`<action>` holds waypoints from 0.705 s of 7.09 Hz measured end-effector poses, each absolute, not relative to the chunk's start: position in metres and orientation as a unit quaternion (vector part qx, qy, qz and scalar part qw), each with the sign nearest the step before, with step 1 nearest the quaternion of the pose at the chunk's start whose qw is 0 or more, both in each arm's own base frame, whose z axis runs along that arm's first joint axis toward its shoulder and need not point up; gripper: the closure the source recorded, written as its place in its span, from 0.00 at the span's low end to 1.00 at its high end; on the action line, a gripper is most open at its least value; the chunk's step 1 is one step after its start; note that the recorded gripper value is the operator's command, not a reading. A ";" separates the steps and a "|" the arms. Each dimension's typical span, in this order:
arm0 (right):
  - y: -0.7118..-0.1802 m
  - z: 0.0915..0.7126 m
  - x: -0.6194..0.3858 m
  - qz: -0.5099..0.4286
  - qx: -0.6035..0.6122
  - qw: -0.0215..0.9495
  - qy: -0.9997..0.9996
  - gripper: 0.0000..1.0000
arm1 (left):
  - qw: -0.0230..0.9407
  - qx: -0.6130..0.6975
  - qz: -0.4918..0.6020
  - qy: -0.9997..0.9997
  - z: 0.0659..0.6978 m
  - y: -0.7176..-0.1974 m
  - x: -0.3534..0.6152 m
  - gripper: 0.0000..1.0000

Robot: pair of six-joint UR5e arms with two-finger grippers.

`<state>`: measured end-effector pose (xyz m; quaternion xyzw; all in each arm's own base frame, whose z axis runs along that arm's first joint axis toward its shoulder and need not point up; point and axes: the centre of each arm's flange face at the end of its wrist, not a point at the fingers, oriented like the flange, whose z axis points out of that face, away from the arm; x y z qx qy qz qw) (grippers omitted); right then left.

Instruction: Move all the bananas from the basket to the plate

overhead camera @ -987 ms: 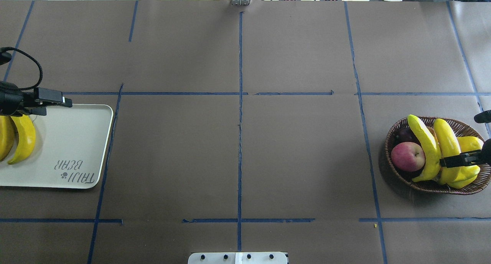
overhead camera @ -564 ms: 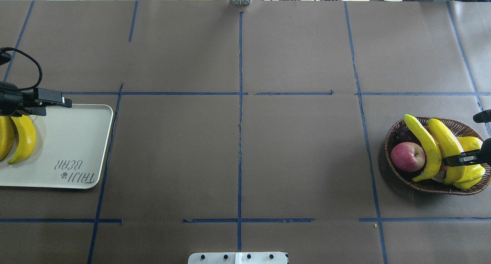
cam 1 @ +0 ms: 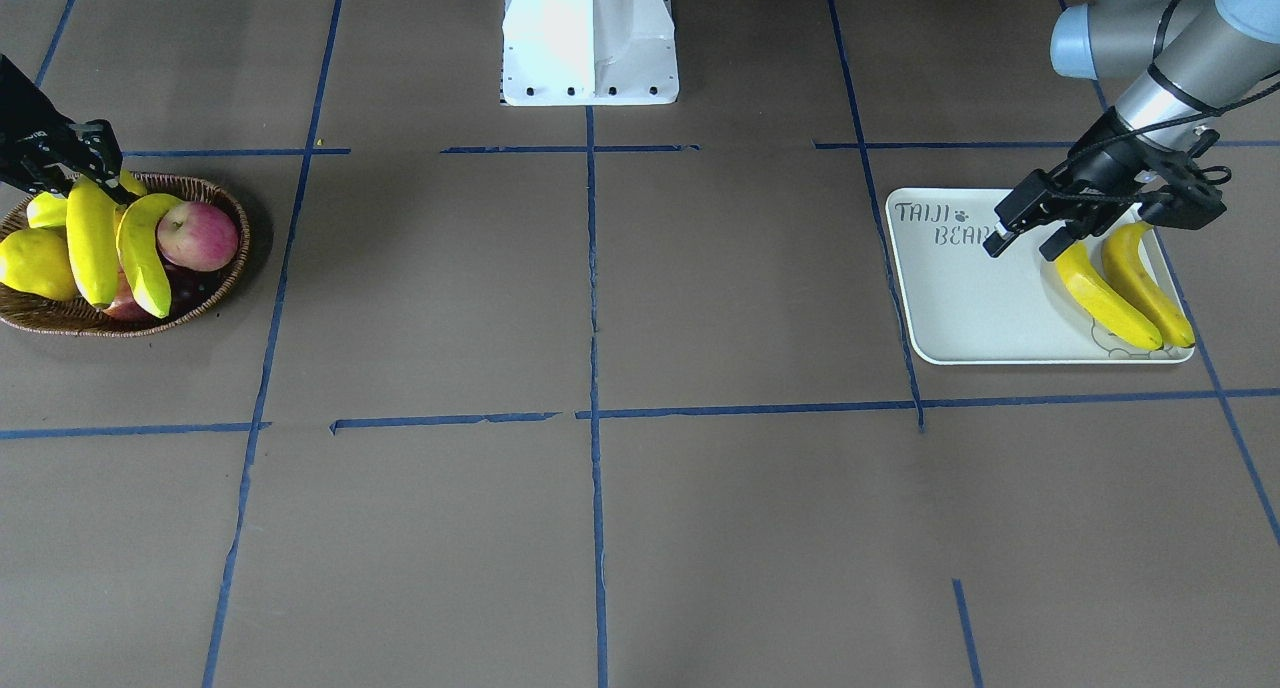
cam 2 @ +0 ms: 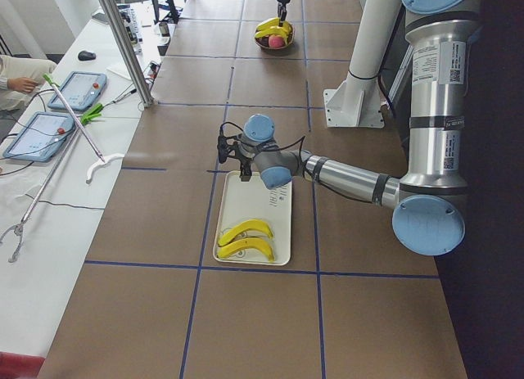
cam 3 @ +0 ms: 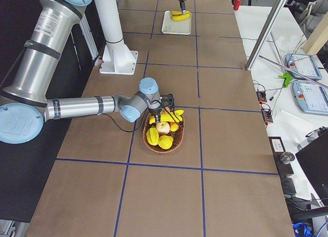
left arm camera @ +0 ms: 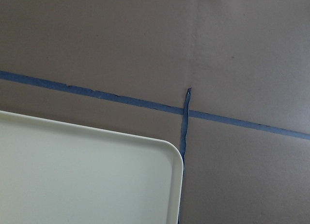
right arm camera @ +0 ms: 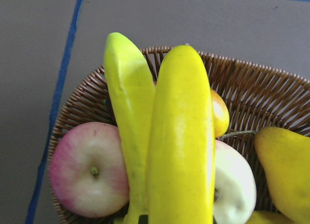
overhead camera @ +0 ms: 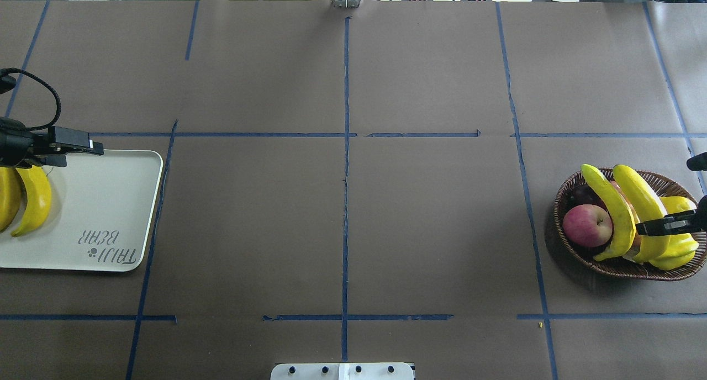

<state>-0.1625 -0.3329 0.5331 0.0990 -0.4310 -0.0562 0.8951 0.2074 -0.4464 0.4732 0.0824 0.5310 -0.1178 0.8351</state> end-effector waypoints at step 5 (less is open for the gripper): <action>-0.366 0.445 -0.168 -0.057 0.144 0.847 -0.508 1.00 | 0.817 0.072 -0.138 0.555 0.442 -0.456 0.217 0.00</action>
